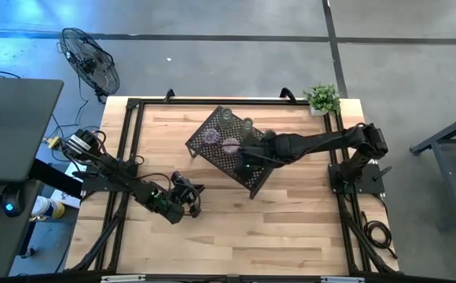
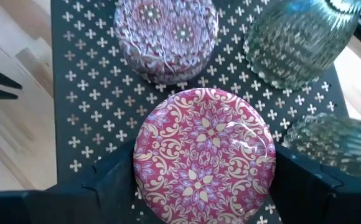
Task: Pick & Place candle stick holders
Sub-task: Put the pink scented candle on the shelf
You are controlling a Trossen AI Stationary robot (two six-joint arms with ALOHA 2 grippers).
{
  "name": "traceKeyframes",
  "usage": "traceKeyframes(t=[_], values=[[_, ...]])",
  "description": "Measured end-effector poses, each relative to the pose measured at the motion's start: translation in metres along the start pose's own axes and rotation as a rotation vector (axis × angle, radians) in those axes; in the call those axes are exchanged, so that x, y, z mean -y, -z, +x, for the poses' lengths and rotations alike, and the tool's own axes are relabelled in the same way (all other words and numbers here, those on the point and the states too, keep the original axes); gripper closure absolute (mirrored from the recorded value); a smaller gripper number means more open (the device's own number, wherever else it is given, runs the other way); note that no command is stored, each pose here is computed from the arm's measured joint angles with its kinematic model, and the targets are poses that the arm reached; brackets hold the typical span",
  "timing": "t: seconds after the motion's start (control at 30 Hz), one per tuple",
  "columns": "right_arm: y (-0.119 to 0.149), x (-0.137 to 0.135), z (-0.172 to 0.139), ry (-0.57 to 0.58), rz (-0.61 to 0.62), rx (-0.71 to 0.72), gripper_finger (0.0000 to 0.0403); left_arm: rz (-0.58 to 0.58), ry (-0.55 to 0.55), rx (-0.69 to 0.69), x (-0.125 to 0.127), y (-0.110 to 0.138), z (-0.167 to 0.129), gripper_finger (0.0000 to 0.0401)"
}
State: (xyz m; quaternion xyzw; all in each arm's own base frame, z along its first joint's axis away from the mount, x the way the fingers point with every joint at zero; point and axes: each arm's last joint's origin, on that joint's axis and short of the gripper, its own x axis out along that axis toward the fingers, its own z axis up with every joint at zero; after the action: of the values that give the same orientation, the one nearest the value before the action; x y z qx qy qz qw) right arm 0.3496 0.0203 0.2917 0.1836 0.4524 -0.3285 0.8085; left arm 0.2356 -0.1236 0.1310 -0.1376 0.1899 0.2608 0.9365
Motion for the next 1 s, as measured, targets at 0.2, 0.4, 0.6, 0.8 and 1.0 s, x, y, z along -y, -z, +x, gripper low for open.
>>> traceKeyframes(t=[0.2, 0.4, 0.6, 0.8, 1.0], values=[[0.003, 0.002, 0.0, 0.016, 0.013, -0.034, 0.0118, -0.001, 0.0, 0.001, 0.0, 0.0, 0.0, 0.0361], [0.003, 0.002, 0.0, 0.016, 0.032, -0.036, 0.0118, -0.002, 0.001, 0.001, 0.0, 0.0, 0.0, 0.0361], [0.005, -0.002, 0.013, 0.025, 0.023, -0.075, 0.0118, -0.002, 0.001, 0.001, 0.0, 0.0, 0.0, 0.0361], [0.005, -0.003, 0.015, 0.031, 0.005, -0.074, 0.0097, -0.001, 0.001, 0.0, 0.0, 0.0, 0.0, 0.0361], [0.004, -0.002, 0.016, 0.048, -0.012, -0.059, 0.0087, -0.001, 0.001, 0.0, 0.0, 0.0, 0.0, 0.0361]])
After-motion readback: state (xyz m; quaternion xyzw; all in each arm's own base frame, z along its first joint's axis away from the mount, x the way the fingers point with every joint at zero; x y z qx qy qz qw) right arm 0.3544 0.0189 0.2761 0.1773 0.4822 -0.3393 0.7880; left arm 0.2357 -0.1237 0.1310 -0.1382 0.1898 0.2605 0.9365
